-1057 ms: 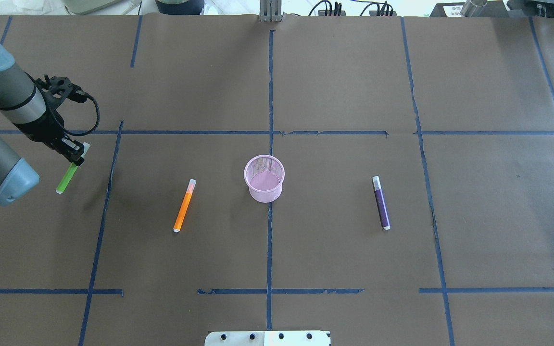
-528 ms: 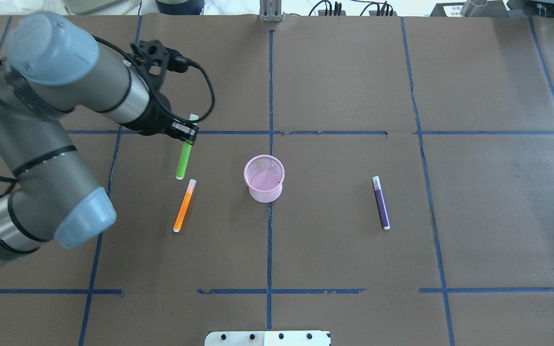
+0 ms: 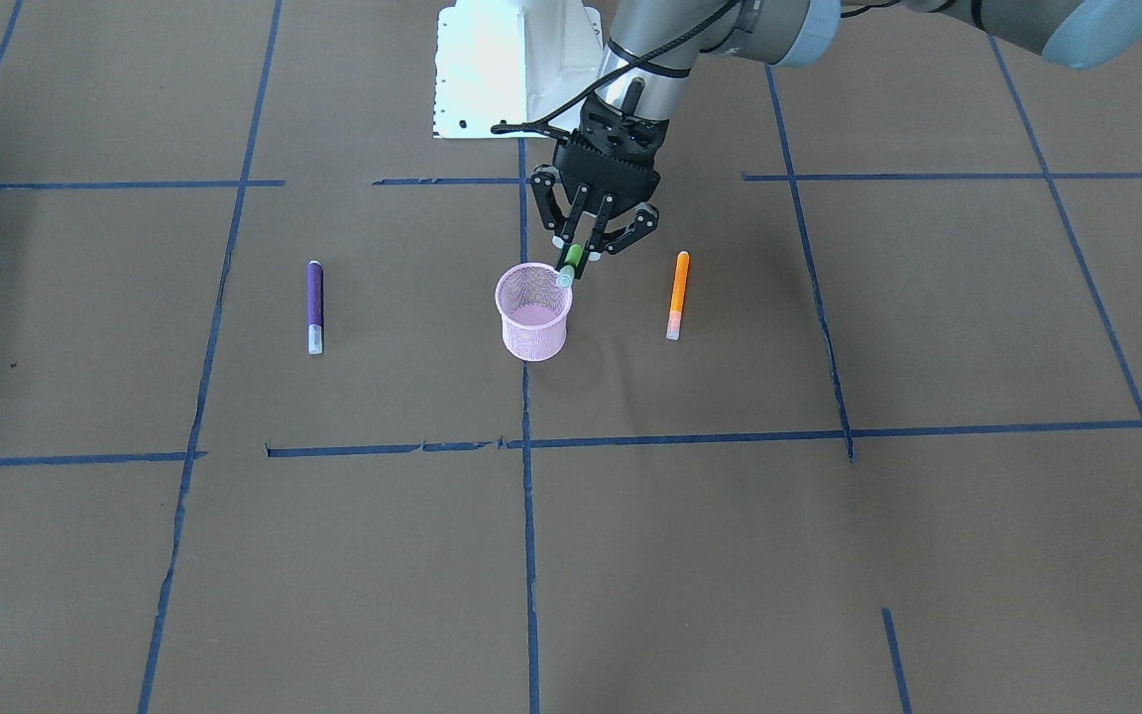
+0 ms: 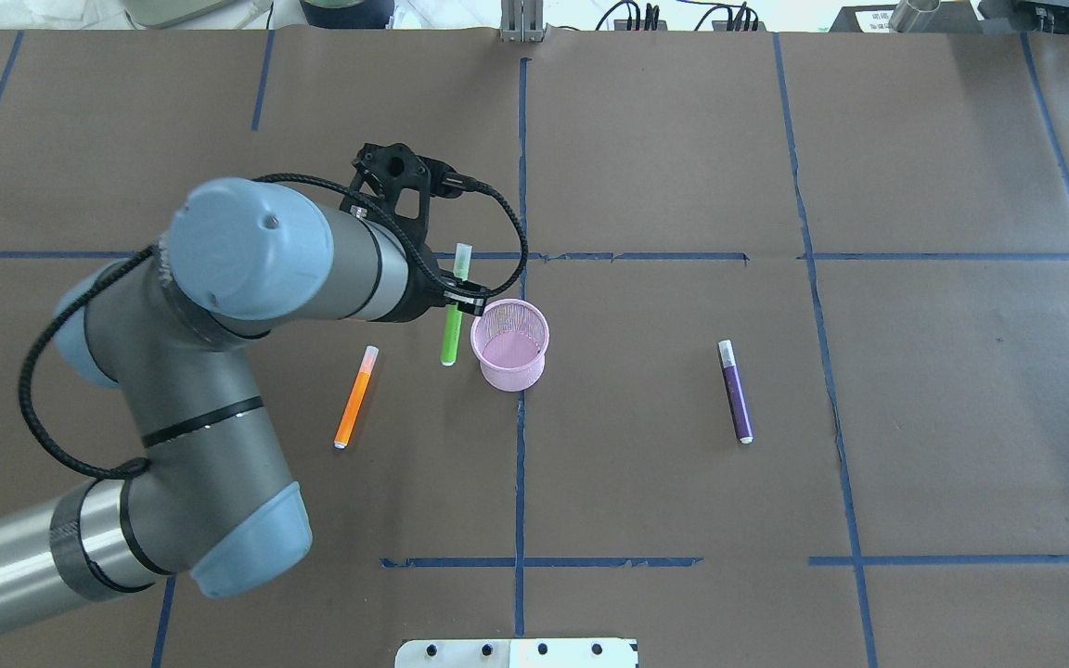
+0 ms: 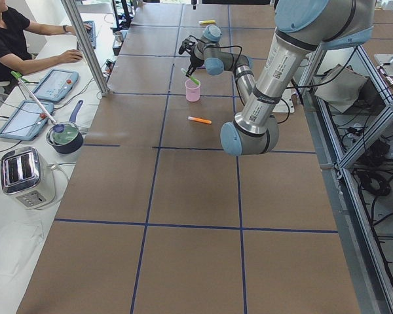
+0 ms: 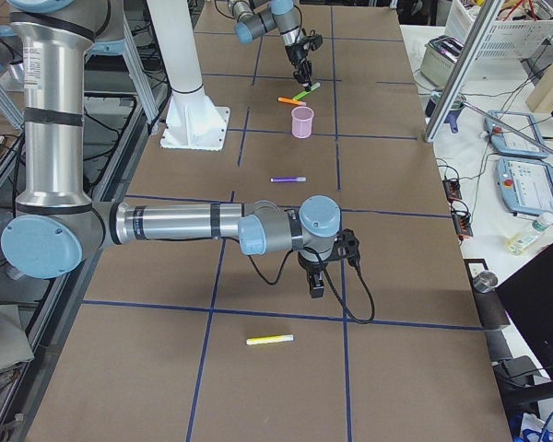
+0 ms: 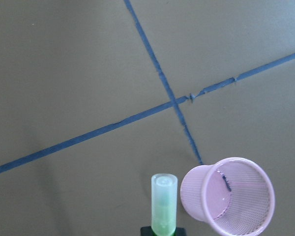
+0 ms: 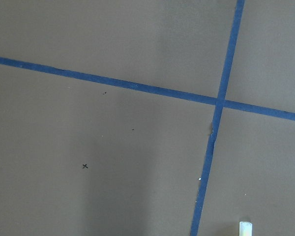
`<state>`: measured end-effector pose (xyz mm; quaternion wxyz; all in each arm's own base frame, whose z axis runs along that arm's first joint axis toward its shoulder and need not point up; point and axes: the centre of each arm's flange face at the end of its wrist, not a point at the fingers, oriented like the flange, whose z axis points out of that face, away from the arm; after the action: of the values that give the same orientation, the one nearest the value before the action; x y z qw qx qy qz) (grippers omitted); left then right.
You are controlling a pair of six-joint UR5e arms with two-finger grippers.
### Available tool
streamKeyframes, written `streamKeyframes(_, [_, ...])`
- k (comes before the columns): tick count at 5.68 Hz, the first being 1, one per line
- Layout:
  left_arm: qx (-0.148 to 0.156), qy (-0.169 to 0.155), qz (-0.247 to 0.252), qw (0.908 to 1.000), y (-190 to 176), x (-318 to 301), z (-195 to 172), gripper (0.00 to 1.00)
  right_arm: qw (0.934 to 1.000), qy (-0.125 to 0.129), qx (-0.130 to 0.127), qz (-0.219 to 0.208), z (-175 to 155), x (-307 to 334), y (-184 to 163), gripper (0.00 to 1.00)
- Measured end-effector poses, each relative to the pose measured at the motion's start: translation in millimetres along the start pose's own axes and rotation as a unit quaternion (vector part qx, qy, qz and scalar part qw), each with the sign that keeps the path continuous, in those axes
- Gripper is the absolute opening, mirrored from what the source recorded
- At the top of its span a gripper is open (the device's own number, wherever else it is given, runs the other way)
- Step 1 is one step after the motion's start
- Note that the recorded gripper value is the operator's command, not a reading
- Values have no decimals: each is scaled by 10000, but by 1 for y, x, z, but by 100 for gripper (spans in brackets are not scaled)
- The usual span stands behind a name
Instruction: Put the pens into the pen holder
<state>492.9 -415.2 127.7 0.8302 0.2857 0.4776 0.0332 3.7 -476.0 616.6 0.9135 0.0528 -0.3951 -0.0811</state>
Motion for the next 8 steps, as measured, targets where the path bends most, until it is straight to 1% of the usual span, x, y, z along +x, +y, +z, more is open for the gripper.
streamKeyframes(1, [328, -135, -8, 9994, -3, 16, 14, 21, 10000, -2, 8, -6, 0, 0, 0, 100])
streamKeyframes(2, [569, -239, 39, 9981, 3, 26, 24, 73, 10000, -4, 11, -7, 0, 0, 0, 100])
streamKeyframes(3, [632, -265, 89, 9976, 13, 28, 30, 100, 10000, -2, 10, -9, 0, 0, 0, 100])
streamKeyframes(4, [605, -299, 117, 9977, 21, 22, 33, 100, 10000, -1, 4, -3, 0, 0, 0, 100])
streamKeyframes(5, [555, -259, 122, 9980, 26, 17, 26, 100, 10000, 0, -12, 13, 1, 2, 0, 100])
streamKeyframes(6, [437, -151, 100, 9989, 29, 4, 13, 100, 10000, -5, -41, 35, 4, 3, 1, 100])
streamKeyframes(7, [243, -86, 119, 9996, 22, -26, 0, 100, 9999, -16, -97, 57, 10, 5, 2, 100])
streamKeyframes(8, [-10, -136, 294, 9995, 14, -74, -9, 100, 9998, -19, -204, 70, 21, 8, 4, 100])
